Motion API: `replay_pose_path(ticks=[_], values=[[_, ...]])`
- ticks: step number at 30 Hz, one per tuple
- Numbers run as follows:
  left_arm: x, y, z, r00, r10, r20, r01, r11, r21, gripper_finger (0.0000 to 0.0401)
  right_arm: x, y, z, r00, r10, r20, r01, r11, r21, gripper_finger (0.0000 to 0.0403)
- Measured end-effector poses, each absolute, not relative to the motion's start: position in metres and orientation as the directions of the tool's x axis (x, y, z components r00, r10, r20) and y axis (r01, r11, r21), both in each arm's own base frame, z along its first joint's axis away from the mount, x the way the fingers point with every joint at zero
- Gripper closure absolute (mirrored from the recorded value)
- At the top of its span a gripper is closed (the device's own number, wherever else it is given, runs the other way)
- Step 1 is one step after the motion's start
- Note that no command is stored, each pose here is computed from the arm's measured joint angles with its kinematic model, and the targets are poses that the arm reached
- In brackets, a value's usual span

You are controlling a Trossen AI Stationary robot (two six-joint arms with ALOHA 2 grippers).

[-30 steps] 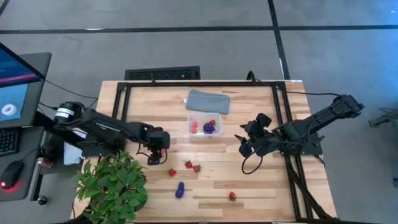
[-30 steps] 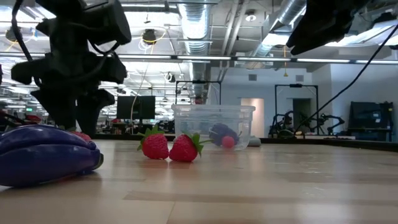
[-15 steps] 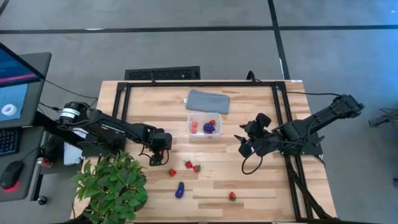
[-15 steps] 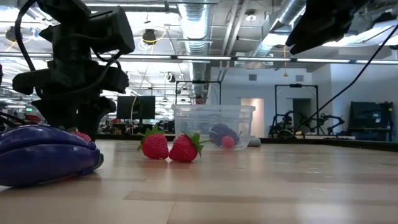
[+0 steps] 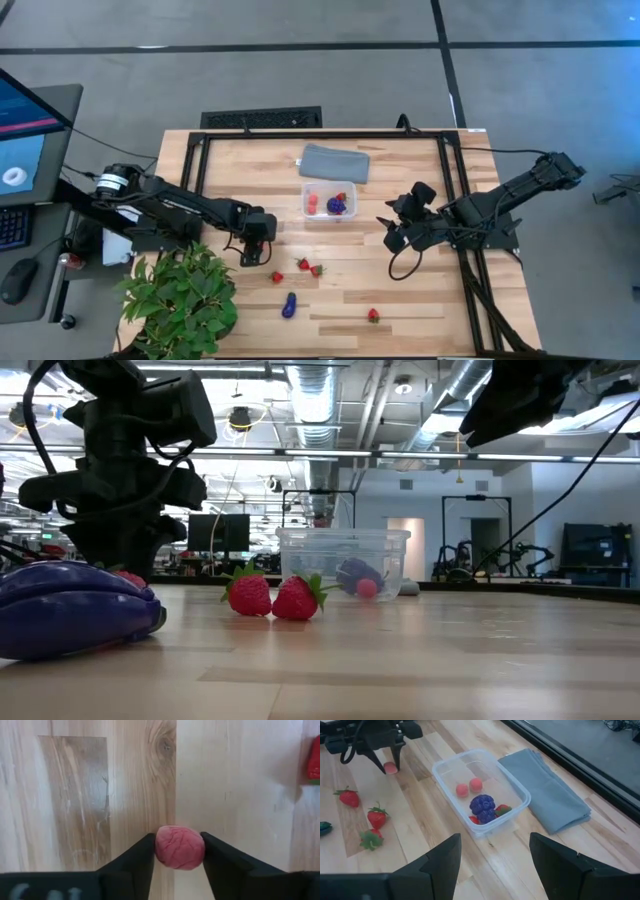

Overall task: Pick and placing Produce into tupperware
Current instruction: Put the pink peach into the transparent bin

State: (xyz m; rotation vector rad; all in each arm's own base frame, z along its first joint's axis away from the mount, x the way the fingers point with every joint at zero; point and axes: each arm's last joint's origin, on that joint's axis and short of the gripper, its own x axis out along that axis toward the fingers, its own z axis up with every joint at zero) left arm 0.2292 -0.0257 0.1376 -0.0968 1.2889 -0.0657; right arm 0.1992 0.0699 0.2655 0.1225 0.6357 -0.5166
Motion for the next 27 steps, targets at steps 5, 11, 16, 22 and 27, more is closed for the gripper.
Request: replay_pose_path(ticks=[5, 11, 16, 22, 27], values=[[0.229, -0.026, 0.138, 0.277, -0.106, -0.955, -0.001, 0.994, -0.111, 0.0287, 0.199, 0.070, 0.265, 0.683, -0.423, -0.595, 0.496, 0.867, -0.046, 0.0143], [0.229, -0.026, 0.138, 0.277, -0.111, -0.955, 0.001, 0.993, -0.115, 0.0291, 0.199, 0.070, 0.265, 0.683, -0.423, -0.595, 0.496, 0.867, -0.047, 0.0143], [0.231, -0.026, 0.140, 0.283, -0.111, -0.953, 0.001, 0.993, -0.115, 0.0290, 0.199, 0.070, 0.265, 0.683, -0.423, -0.595, 0.496, 0.867, -0.046, 0.0143], [0.243, -0.023, 0.153, 0.337, -0.099, -0.936, -0.010, 0.994, -0.109, 0.0292, 0.199, 0.070, 0.265, 0.683, -0.423, -0.595, 0.496, 0.867, -0.046, 0.0143], [0.255, -0.015, 0.167, 0.391, -0.085, -0.917, -0.008, 0.995, -0.095, 0.0292, 0.199, 0.070, 0.265, 0.684, -0.420, -0.597, 0.494, 0.868, -0.045, 0.0143]])
